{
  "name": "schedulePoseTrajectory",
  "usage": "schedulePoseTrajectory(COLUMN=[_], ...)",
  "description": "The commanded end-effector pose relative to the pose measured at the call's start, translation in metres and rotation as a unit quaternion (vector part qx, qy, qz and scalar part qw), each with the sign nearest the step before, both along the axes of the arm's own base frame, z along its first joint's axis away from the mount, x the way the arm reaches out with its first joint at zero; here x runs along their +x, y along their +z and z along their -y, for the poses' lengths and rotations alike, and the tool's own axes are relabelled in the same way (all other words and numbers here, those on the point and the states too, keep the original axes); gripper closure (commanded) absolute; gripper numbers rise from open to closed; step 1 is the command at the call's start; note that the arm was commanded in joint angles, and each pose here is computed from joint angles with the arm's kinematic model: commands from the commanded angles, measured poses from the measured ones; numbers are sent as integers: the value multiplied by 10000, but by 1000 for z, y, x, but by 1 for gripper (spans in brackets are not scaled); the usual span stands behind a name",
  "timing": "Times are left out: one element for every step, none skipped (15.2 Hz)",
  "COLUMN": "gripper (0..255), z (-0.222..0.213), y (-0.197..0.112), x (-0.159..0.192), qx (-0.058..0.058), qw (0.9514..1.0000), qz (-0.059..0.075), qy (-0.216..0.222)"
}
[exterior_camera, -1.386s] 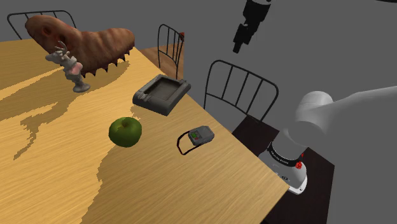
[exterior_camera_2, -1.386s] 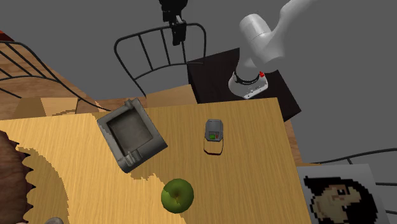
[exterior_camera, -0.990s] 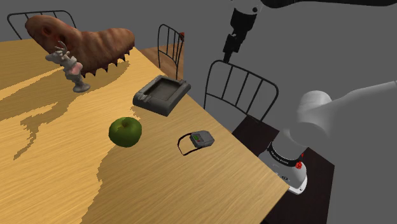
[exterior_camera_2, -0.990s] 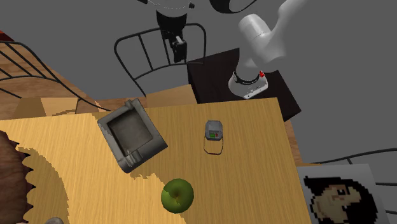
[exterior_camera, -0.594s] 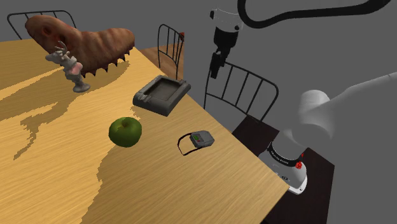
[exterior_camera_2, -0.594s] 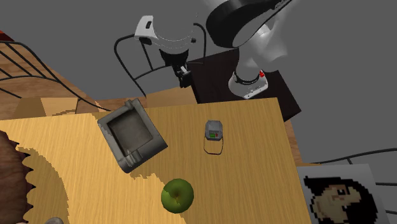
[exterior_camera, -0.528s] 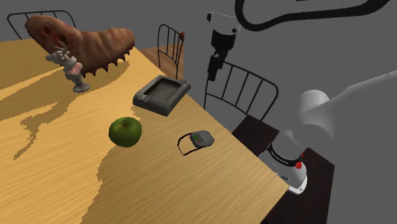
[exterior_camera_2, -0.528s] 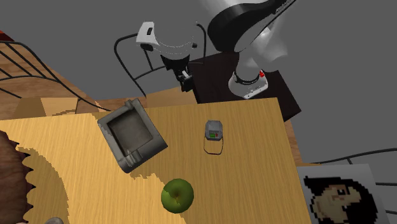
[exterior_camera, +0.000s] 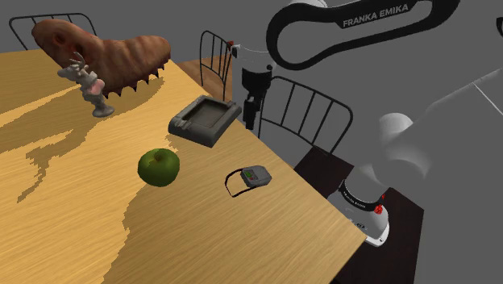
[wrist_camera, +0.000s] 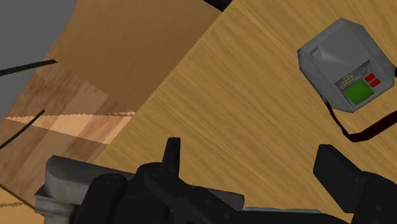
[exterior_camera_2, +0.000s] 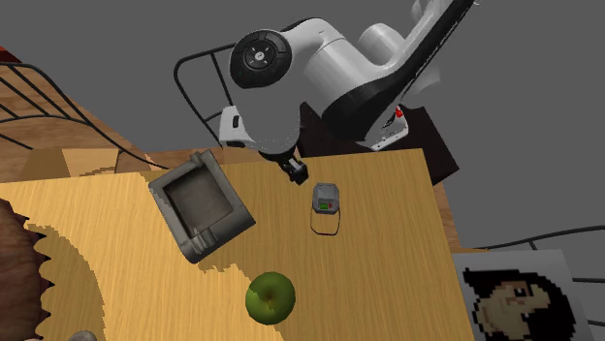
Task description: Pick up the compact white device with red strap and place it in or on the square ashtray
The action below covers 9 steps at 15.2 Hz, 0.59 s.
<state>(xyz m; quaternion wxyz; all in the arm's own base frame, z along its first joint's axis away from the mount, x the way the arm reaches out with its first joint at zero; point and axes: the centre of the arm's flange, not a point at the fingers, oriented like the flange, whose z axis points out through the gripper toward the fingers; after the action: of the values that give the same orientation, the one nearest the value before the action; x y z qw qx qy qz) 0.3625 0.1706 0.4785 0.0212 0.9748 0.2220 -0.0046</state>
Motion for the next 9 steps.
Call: schedulePoseTrajectory(gripper=[0, 0, 0, 0, 0, 0, 0, 0, 0], z=[-24, -35, -45, -56, -67, -78, -89, -100, -110], y=[-16, -23, -30, -37, -44, -51, -58, -65, -72], x=[0, 0, -1, -2, -4, -5, -7, -9, -12], qx=[13, 18, 23, 28, 32, 37, 42, 47, 52], qw=[9997, 9994, 9990, 9984, 9977, 9969, 9960, 9949, 9937], qz=[-101, -151, -201, -251, -301, -350, -400, -450, -500], qy=[204, 303, 402, 502, 601, 700, 800, 899, 998])
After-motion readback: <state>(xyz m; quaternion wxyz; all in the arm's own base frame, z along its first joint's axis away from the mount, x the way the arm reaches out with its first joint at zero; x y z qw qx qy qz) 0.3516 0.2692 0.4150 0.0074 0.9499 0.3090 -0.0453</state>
